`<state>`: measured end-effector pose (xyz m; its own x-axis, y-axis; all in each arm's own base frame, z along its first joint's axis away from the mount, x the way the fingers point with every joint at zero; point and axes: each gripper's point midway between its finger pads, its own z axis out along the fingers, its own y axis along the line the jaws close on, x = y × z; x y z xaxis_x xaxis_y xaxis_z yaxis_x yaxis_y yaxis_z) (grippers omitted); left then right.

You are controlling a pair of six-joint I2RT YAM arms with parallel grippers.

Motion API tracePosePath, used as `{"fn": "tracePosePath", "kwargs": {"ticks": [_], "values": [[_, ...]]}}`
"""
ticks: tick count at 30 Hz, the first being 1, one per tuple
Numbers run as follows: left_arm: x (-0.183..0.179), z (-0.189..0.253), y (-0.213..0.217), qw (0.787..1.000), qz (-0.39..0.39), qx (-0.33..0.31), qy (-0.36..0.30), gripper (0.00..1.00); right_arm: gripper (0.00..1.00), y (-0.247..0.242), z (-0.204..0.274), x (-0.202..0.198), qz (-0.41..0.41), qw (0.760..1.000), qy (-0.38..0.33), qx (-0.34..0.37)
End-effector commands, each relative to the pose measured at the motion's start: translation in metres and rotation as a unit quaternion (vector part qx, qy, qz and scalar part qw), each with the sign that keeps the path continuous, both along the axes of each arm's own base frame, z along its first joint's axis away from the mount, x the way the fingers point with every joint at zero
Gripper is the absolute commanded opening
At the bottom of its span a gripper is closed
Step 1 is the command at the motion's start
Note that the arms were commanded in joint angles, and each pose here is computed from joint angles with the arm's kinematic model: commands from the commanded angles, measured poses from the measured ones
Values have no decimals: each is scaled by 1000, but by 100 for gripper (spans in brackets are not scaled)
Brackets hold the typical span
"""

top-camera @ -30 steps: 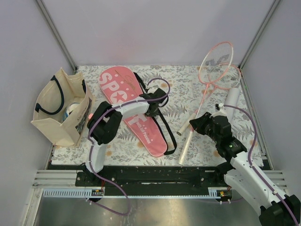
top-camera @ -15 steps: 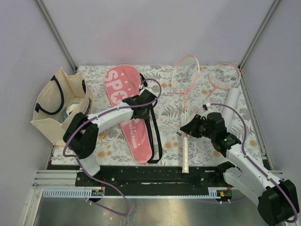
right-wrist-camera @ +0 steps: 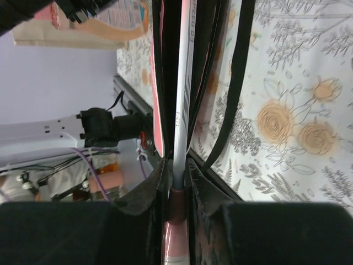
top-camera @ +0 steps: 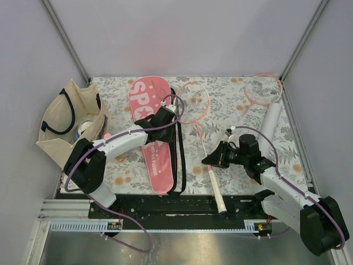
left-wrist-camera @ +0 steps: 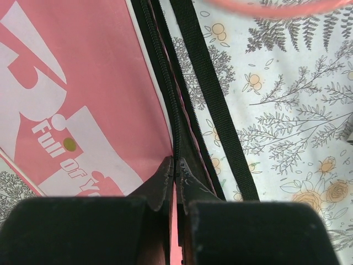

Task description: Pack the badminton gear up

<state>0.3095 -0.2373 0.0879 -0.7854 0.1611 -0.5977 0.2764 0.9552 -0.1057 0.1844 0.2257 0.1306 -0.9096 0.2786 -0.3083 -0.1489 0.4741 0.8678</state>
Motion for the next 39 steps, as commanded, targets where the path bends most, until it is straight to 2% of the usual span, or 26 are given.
{"fn": "tracePosePath", "kwargs": {"ticks": [1, 14, 22, 34, 39], "values": [[10, 34, -11, 997, -17, -47, -56, 0, 0, 18, 29, -17, 56, 993, 10, 101], [-3, 57, -17, 988, -61, -101, -99, 0, 0, 27, 39, -29, 98, 984, 49, 141], [-19, 56, -23, 985, -82, -130, -79, 0, 0, 48, 41, -20, 121, 983, 45, 133], [-44, 59, -25, 978, -33, -205, -29, 0, 0, 88, 16, 67, 24, 997, -16, 77], [-52, 62, -27, 975, -10, -223, 1, 0, 0, 109, 5, 89, 2, 996, -30, 82]]}}
